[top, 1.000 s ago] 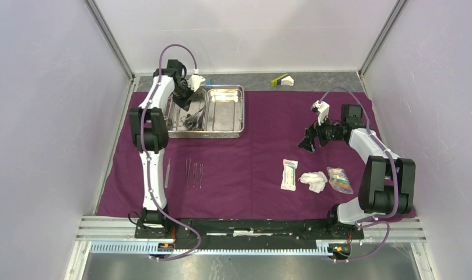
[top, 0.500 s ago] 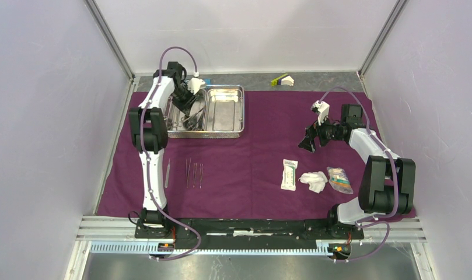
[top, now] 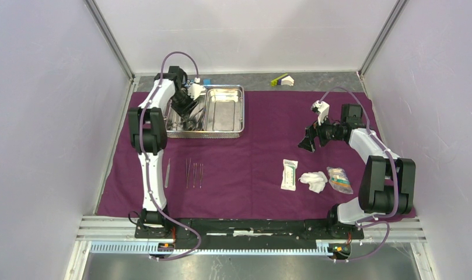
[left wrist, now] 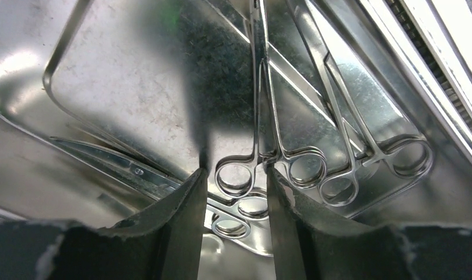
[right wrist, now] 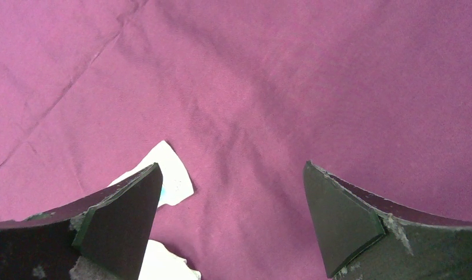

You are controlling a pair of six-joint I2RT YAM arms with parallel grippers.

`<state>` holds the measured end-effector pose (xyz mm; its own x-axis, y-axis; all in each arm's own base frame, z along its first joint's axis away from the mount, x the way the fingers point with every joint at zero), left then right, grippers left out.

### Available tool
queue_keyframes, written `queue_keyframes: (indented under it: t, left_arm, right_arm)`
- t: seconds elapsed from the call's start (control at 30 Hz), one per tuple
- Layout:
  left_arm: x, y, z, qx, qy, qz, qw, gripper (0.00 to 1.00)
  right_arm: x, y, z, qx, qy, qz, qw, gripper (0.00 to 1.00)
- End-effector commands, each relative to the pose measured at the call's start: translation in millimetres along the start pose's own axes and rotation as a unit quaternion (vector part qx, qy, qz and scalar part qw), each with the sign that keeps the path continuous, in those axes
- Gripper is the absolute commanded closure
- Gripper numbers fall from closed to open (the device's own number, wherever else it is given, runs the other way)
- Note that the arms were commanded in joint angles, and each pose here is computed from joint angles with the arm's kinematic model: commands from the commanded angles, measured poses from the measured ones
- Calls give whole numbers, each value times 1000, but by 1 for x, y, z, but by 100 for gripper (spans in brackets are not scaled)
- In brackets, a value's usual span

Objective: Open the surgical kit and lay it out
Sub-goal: Pick up the medical item from the container.

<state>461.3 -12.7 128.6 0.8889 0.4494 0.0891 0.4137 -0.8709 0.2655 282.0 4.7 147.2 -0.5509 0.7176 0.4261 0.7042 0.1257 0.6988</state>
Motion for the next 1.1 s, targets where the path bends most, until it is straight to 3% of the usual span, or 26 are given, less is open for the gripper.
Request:
queue_keyframes:
  t: [0.0, 0.1, 0.3, 0.57, 1.07]
  left_arm:
    - [-1, 1, -8, 7, 28, 30, 999, 51]
    - [-3, -1, -3, 11, 37, 30, 999, 54]
    - [-3, 0, -3, 9, 48, 30, 998, 78]
    - [6, 10, -15, -5, 72, 32, 997, 93]
    - [8, 25, -56, -53, 89, 35, 994, 98]
  right_arm:
    - [0, 12, -2, -15, 6, -14, 1000, 2]
    - [-1, 12, -2, -15, 6, -13, 1000, 2]
    - [-1, 12, -2, -15, 8, -13, 1000, 2]
    - [-1, 13, -2, -15, 9, -12, 1000, 2]
    - [-1, 12, -1, -14, 12, -10, 1000, 2]
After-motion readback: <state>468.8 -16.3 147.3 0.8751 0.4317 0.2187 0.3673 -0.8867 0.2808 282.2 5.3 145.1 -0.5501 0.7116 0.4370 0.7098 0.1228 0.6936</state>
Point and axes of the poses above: each gripper's point midway between its finger pads, its own z axis out along the fingers, its own x axis along the line the jaws close on, y = z × x, the point moved 10 cm from there along -z, back along the fingers, and after that the axes turned 15 degrees about z, right-handed, at the moved point
